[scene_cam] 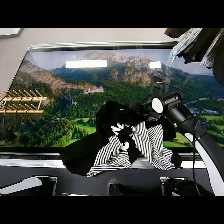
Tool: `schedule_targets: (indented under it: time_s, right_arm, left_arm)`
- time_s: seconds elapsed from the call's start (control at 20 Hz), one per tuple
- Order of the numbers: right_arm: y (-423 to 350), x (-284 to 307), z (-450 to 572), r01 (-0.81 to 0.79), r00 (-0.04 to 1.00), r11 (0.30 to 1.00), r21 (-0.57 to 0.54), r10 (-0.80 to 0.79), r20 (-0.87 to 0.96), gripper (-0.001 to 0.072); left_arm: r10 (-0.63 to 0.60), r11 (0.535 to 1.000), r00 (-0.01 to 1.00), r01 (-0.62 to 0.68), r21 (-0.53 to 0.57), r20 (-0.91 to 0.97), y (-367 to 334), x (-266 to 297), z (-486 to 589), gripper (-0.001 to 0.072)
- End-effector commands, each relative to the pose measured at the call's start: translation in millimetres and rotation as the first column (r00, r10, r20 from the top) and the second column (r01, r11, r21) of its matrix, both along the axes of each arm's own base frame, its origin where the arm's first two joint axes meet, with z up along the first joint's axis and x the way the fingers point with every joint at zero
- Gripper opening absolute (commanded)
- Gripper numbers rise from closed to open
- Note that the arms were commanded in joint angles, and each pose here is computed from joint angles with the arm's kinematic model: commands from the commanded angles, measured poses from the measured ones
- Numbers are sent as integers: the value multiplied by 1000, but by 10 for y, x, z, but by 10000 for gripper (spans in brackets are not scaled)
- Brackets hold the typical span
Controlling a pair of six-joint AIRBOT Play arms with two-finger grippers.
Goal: Fold the clothes and pants, and hang the long-sleeved shirts on hangers.
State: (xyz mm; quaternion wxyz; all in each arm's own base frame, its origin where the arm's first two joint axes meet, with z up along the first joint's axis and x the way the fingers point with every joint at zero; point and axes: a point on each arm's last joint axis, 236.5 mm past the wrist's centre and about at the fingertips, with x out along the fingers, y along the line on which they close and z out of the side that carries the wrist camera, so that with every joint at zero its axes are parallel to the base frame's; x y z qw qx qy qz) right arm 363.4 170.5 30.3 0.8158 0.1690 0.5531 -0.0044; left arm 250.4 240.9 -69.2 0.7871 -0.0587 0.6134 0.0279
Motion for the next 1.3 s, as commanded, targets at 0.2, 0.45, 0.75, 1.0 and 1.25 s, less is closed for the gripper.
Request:
schedule_targets:
  time_s: [0.2,0.45,0.75,1.0,1.25]
  right_arm:
    - [-14,-14,-9,2,1000,1000,-5,-2,-8,34]
    - [-14,-14,-9,2,1000,1000,-5,-2,-8,34]
    - [-13,-13,-9,1,1000,1000,-5,-1,-7,34]
    - [-21,-10,-9,1,1000,1000,-9,-1,-6,34]
    - [-27,-8,-8,1,1000,1000,-11,-1,-4,34]
  left_arm:
    - [-41,999,999,40,-32,-29,-61,8,-199,590]
    - [-50,997,998,48,-57,-48,-103,12,-317,590]
    - [-51,996,997,46,-76,-62,-125,-3,-395,496]
    - [-52,996,997,47,-79,-62,-131,-5,-392,24]
    - [-3,993,1000,7,-114,31,-208,206,-243,24]
